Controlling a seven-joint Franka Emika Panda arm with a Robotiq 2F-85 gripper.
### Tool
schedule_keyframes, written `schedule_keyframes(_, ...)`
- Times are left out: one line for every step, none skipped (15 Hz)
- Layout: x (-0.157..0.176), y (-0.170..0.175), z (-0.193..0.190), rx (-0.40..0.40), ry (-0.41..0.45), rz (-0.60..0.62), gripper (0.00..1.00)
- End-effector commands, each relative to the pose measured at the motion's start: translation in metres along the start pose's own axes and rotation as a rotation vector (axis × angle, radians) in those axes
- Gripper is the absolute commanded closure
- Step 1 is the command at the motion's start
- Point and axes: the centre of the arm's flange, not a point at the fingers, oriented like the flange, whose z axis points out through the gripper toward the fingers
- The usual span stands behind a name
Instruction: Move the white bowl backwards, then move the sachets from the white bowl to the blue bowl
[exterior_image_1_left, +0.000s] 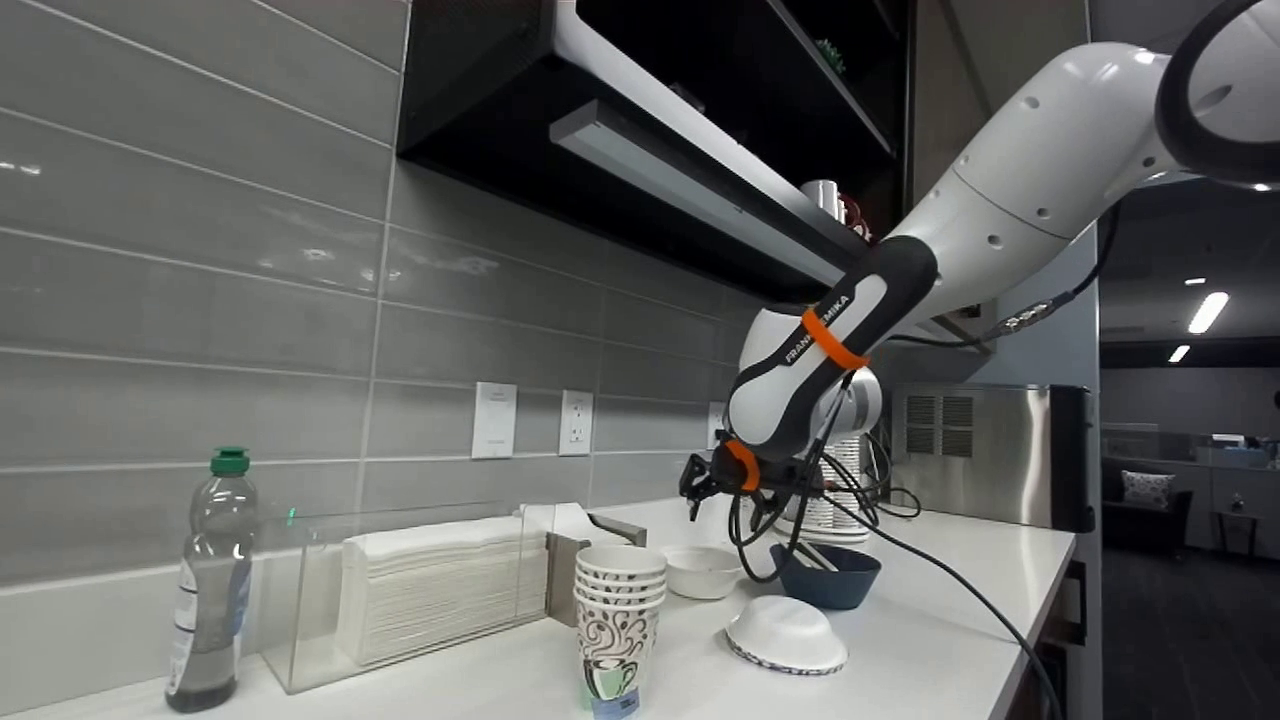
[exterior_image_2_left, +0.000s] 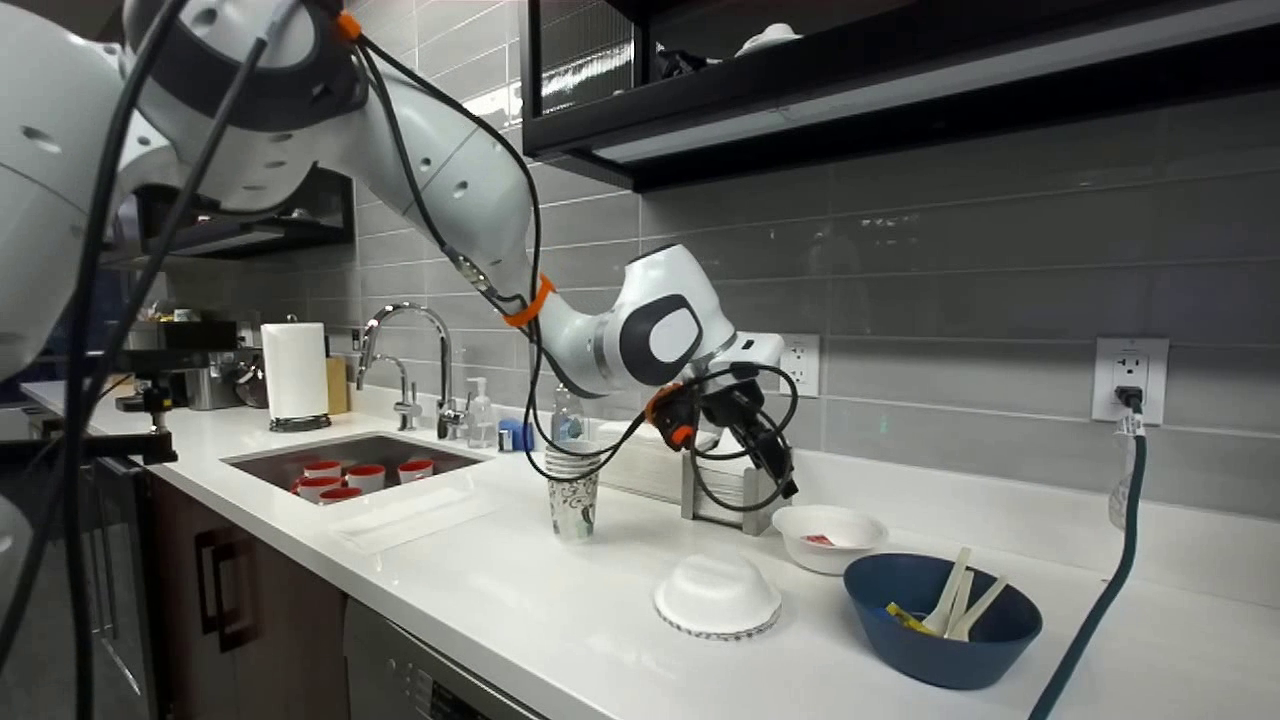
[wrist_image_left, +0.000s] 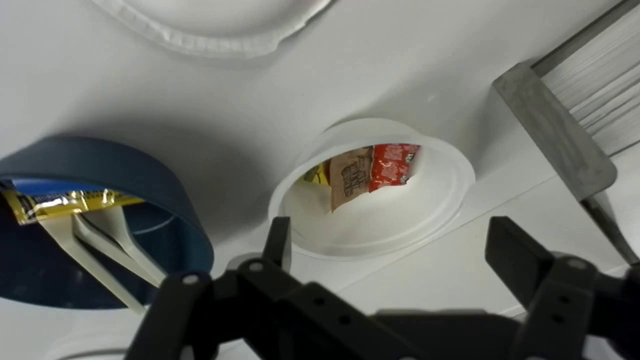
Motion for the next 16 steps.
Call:
schedule_keyframes(0.038,-0.030,0.027,-0.102,0.079,-0.161,0.00)
schedule_keyframes(0.050,-0.031,0.034,-0.135,0.106,-0.199,0.00)
schedule_keyframes(0.057,-0.029,0.038,-0.142,0.084,-0.197,0.00)
schedule_keyframes(0.025,-0.016,0.023,-0.101,0.068,-0.164,0.00)
schedule_keyframes(0.034,-0.015,0.028,-0.117,0.073,-0.170,0.00)
schedule_keyframes(0.040,-0.013,0.031,-0.125,0.077,-0.172,0.00)
schedule_keyframes(0.043,-0.012,0.033,-0.130,0.079,-0.172,0.00)
schedule_keyframes(0.048,-0.009,0.039,-0.114,0.017,-0.181,0.00)
schedule_keyframes(0.053,-0.006,0.048,-0.098,-0.052,-0.204,0.00)
schedule_keyframes(0.054,-0.006,0.055,-0.088,-0.070,-0.224,0.00)
schedule_keyframes(0.057,-0.007,0.063,-0.063,-0.110,-0.239,0.00)
schedule_keyframes(0.064,-0.006,0.071,-0.052,-0.123,-0.242,0.00)
schedule_keyframes(0.071,-0.004,0.075,-0.035,-0.139,-0.245,0.00)
schedule_keyframes(0.077,-0.001,0.080,-0.018,-0.151,-0.237,0.00)
schedule_keyframes(0.081,0.000,0.082,-0.003,-0.168,-0.232,0.00)
schedule_keyframes(0.084,0.000,0.083,0.006,-0.179,-0.231,0.00)
